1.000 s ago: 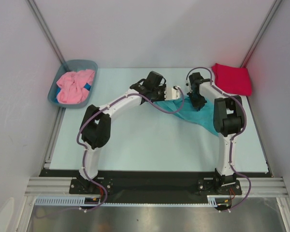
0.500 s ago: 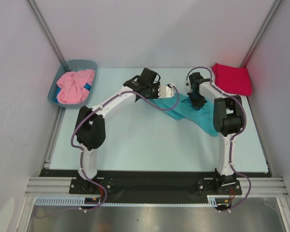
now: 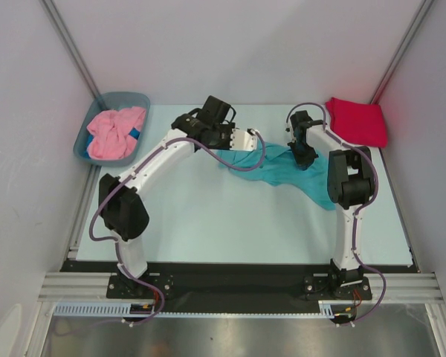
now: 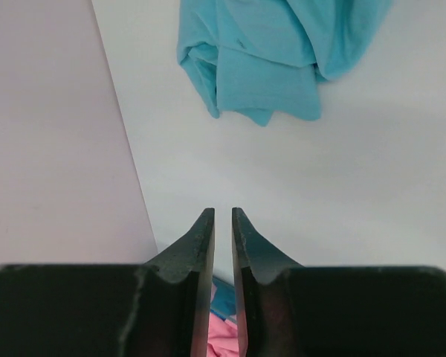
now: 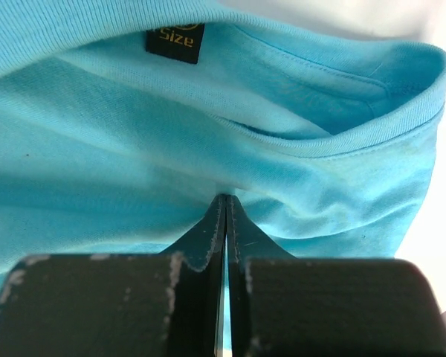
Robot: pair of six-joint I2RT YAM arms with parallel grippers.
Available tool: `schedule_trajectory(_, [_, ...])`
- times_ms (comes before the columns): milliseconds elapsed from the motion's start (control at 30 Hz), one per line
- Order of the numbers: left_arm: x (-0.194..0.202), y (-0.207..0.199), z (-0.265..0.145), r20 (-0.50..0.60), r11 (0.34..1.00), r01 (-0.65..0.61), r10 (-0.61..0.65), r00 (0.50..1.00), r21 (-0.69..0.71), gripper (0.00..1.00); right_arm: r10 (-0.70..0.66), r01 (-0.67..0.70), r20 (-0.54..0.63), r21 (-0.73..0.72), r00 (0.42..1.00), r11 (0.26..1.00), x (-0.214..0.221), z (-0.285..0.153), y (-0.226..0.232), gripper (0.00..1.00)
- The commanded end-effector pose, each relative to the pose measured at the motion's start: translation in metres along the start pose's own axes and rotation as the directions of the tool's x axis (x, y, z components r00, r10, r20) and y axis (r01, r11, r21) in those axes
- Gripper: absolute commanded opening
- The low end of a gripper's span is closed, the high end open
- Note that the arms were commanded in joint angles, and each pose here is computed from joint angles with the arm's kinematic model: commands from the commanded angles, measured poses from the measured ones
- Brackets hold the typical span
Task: Fold and stack the t-shirts
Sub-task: Flatten the tshirt out
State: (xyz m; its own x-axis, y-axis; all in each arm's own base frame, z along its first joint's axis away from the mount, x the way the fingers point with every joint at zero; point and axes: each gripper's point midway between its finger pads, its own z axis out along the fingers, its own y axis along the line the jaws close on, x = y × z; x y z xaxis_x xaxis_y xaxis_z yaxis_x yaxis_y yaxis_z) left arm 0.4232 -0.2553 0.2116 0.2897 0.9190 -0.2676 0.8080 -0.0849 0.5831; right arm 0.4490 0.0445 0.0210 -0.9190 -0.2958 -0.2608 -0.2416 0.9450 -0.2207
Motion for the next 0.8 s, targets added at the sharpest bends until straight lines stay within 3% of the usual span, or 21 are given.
schedule_trajectory(0, [0.007, 0.019, -0.027, 0.005, 0.998, 0.026, -0.025, 1.000, -0.059, 0.19, 0.016, -0.016, 0.012, 0.016, 1.000, 1.000, -0.007, 0.006, -0.005, 0.00])
schedule_trajectory(200, [-0.002, 0.029, 0.026, 0.113, 0.965, 0.246, -0.235, 0.965, -0.088, 0.23, 0.020, -0.020, 0.015, 0.013, 1.000, 1.000, -0.010, 0.007, -0.004, 0.00])
schedule_trajectory(300, [-0.014, 0.037, 0.054, 0.197, 0.924, 0.371, -0.348, 0.916, -0.093, 0.39, 0.021, -0.021, 0.012, 0.011, 1.000, 1.000, -0.010, 0.007, -0.005, 0.00])
schedule_trajectory(433, [-0.037, 0.050, 0.075, 0.263, 0.859, 0.510, -0.483, 0.835, -0.043, 0.49, 0.017, -0.017, 0.007, 0.018, 1.000, 1.000, -0.008, 0.007, -0.005, 0.00])
schedule_trajectory(533, [-0.060, 0.056, 0.076, 0.306, 0.825, 0.565, -0.542, 0.783, 0.018, 0.56, 0.020, -0.020, 0.008, 0.022, 1.000, 1.000, -0.007, 0.006, -0.007, 0.00])
schedule_trajectory(767, [-0.094, 0.048, 0.074, 0.347, 0.825, 0.560, -0.547, 0.762, 0.072, 0.67, 0.023, -0.023, 0.012, 0.027, 1.000, 0.999, -0.007, 0.004, -0.008, 0.00])
